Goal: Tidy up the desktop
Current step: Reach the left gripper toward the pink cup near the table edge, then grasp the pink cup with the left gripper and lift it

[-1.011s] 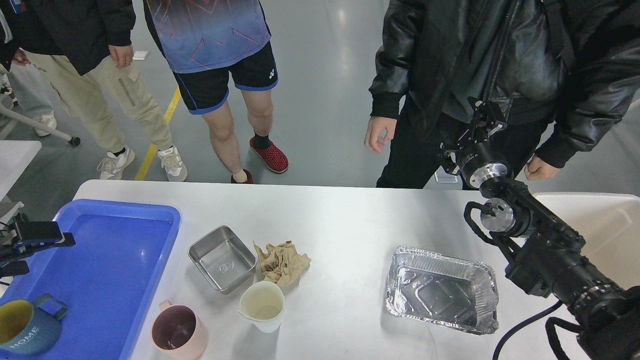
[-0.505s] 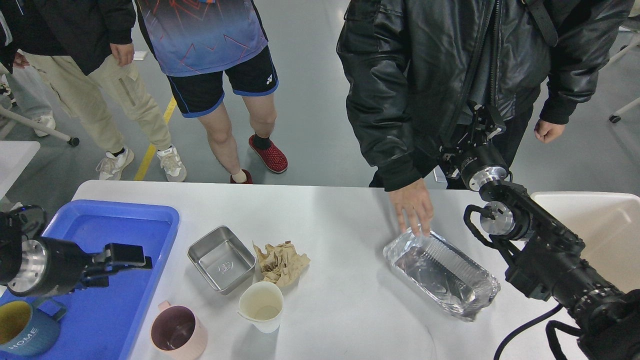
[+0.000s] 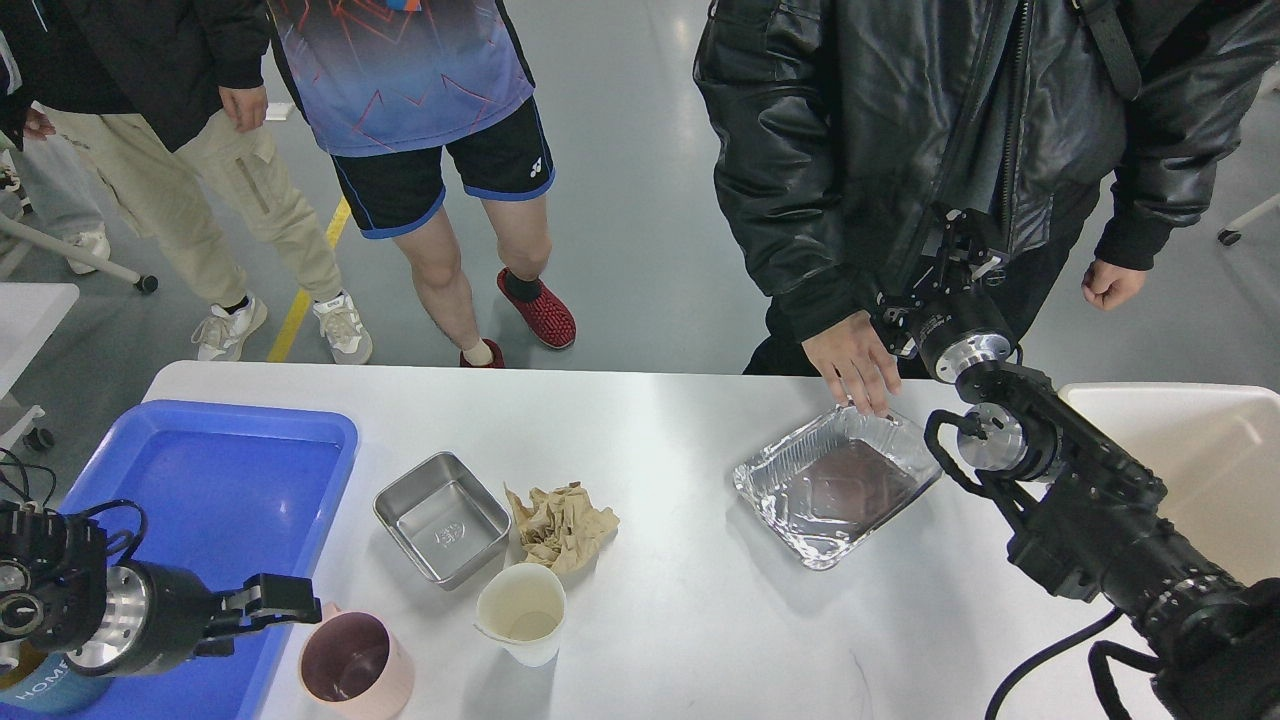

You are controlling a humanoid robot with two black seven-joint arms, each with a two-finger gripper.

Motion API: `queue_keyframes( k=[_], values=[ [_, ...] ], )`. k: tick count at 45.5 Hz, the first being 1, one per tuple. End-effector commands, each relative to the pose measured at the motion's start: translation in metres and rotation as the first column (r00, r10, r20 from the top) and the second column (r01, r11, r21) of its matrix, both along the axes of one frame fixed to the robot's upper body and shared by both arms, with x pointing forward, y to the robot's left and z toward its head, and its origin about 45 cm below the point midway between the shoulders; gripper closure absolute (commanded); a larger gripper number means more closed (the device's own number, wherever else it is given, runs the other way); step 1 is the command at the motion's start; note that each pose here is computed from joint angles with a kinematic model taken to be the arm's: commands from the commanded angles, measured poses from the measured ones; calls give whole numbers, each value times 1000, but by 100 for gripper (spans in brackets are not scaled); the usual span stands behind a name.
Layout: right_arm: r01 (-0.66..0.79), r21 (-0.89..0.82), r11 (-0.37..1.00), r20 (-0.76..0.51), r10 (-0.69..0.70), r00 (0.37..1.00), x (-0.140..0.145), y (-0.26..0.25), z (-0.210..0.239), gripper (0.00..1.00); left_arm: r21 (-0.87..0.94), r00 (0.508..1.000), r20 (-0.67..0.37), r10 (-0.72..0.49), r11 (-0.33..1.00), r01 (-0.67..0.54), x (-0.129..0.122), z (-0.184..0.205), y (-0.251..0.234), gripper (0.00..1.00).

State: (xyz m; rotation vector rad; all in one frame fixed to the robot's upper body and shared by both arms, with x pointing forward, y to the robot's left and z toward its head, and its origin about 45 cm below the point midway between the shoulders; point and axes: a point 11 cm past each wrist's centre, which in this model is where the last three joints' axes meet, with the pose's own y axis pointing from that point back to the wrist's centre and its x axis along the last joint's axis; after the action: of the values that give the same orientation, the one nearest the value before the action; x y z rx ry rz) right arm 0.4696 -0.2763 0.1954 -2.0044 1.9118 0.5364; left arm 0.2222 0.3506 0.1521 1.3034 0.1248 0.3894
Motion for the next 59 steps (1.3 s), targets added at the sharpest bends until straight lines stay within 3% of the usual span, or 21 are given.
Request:
queue_keyframes(
  k=[1, 6, 14, 24, 34, 50, 59],
  values=[
    [-1, 1, 1000, 1, 1, 1000, 0, 1, 1, 0, -3, 1000, -4, 2, 1000, -2, -4, -8, -5, 8],
    [-1, 1, 1000, 1, 1, 1000, 0, 1, 1, 0, -7, 1000, -12, -3, 1000, 3, -9, -17, -12, 11],
    [0, 1, 1000, 0, 0, 1000, 0, 0, 0, 0, 1, 1000, -6, -4, 1000, 4, -6, -25, -16, 29],
    [-2, 3, 1000, -4, 2, 1000, -1, 2, -2, 0, -13, 1000, -1, -21, 1000, 21, -4, -39, -35, 43],
    [-2, 3, 1000, -4, 2, 1000, -1, 2, -2, 0, -13, 1000, -7, -28, 1000, 28, -6, -53, -43, 49],
    [0, 3, 1000, -8, 0, 1000, -2, 1, -4, 0, -25, 998, -47, 28, 999, -29, -10, -56, -46, 96],
    [-1, 2, 1000, -8, 1, 1000, -2, 1, -4, 0, -26, 999, -38, 26, 999, -27, -6, -52, -46, 100]
  ],
)
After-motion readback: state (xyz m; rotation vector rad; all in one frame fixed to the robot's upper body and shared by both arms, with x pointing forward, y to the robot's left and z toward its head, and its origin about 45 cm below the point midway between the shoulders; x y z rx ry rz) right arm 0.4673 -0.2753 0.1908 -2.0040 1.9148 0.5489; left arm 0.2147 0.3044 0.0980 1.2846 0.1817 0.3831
